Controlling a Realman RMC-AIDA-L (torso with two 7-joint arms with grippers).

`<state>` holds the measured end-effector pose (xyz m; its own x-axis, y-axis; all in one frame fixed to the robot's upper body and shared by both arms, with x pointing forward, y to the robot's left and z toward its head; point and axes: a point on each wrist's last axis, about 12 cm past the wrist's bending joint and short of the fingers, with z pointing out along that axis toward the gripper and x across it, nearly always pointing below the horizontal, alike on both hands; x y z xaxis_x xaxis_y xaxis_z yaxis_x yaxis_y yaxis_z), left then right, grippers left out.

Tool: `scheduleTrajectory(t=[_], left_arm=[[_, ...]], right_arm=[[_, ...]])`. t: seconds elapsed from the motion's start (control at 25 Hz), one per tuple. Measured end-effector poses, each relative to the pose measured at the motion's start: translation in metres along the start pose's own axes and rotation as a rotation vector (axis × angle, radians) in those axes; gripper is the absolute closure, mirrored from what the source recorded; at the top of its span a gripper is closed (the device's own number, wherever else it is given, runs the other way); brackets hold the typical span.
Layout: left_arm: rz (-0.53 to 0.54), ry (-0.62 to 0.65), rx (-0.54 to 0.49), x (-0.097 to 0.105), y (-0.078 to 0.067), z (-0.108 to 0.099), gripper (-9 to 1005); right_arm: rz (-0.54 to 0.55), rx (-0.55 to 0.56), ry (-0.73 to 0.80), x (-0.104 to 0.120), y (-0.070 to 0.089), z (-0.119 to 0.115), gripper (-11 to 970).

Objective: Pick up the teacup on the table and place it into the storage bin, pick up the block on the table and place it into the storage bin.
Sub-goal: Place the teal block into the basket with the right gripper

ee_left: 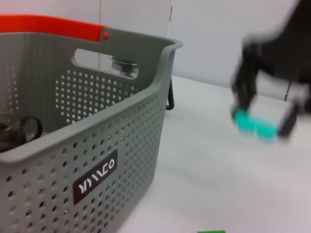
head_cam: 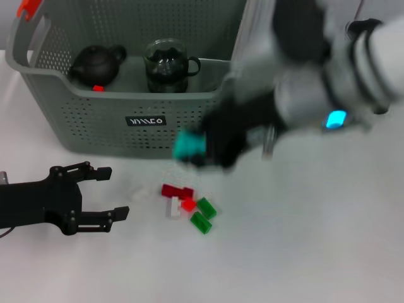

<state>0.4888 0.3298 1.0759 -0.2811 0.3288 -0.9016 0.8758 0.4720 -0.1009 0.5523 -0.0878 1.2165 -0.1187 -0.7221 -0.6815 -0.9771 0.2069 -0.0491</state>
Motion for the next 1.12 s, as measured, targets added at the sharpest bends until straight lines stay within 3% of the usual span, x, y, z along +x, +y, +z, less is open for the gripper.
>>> scheduleTrajectory(t=[0.2,0.36,0.64,0.76,1.12], left_arm=[[0.011,-0.002,0.002,0.000,-0.001,0.001,111],[0.017,-0.008,0.009,-0.001,-0.001,0.003,111],[0.024,-0.012,0.024,-0.003,-0.002,0.006,111],[0.020,-0.017,0.031,-0.003,-0.003,0.008,111],[0.012,-0.025,0.033,-0.004,-0.003,0.008,111]], right_arm=[[-0.043,0.112,-0.155,-0.040,-0.022,-0.038,456],[-0.063,0.189,-0.217,-0.065,-0.044,-0.043,445],[-0.022,0.335,-0.146,-0.070,-0.095,-0.012,424],[-0.025,0.402,-0.093,-0.067,-0.109,-0.002,415],[0.002,0.456,-0.063,-0.057,-0.120,0.006,389]])
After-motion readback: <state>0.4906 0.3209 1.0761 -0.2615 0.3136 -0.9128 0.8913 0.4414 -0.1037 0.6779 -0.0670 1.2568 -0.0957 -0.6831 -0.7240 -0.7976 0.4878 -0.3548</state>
